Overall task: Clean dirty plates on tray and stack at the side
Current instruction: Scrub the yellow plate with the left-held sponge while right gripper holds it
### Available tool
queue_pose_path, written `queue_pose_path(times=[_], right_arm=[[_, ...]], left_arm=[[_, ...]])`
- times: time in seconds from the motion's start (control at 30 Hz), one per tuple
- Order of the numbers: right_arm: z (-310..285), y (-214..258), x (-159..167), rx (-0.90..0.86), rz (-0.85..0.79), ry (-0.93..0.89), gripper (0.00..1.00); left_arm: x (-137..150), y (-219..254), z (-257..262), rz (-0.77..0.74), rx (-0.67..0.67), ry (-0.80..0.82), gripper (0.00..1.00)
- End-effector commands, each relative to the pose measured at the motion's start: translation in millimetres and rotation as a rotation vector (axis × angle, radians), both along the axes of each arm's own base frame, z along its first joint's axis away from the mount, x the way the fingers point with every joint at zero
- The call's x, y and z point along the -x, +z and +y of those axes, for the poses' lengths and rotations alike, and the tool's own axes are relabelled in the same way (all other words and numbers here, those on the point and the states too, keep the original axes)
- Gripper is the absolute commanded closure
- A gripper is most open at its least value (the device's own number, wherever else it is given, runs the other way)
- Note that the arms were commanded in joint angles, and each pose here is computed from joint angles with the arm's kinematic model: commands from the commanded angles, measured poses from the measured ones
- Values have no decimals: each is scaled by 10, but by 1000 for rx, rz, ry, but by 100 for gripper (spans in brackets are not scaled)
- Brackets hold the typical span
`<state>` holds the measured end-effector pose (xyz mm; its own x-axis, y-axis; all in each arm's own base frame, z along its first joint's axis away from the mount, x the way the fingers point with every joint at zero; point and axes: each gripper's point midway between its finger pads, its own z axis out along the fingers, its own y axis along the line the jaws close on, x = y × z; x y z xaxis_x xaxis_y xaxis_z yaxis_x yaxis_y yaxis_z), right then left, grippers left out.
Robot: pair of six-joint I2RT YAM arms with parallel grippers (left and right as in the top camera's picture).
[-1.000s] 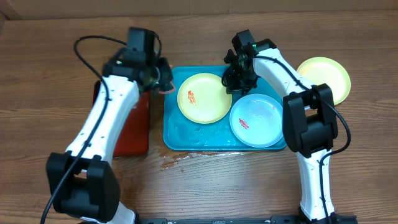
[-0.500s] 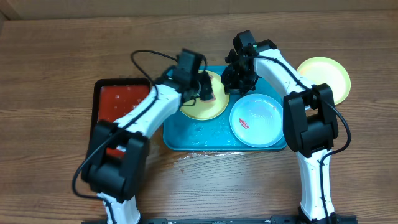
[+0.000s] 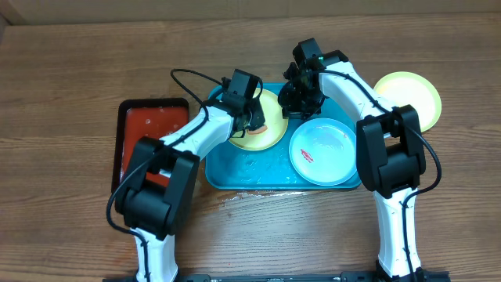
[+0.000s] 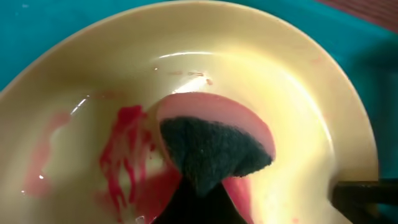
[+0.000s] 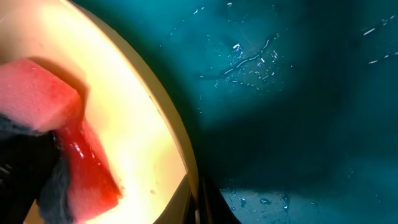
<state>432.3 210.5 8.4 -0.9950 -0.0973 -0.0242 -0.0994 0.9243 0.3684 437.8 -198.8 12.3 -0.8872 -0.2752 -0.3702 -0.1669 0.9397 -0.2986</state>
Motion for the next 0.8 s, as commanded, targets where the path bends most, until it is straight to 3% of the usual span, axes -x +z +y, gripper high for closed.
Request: queue_pose_path(times=[0.0,0.17,0.3,0.4,0.6,0.77], right_arm=[[-33,-133,54,20,27,-9,96],[-33,-133,54,20,27,-9,96],[-33,-133,53,20,27,-9,96],[-33,-133,53,20,27,-9,96],[-33,-133,53,20,27,-9,96],[-31,-133,49,19,25,-9,96]], left_arm=[[52,-296,348,46,-163,-8,96],[-31,-140,650,41,-293,-42,96],[-165,148,706,39,-316,-41,96],[-283,368,560,15,-256,-60,96],[-225,416,-44,42,34,-189,96],[-129,150,-219,106,62,-184,96]])
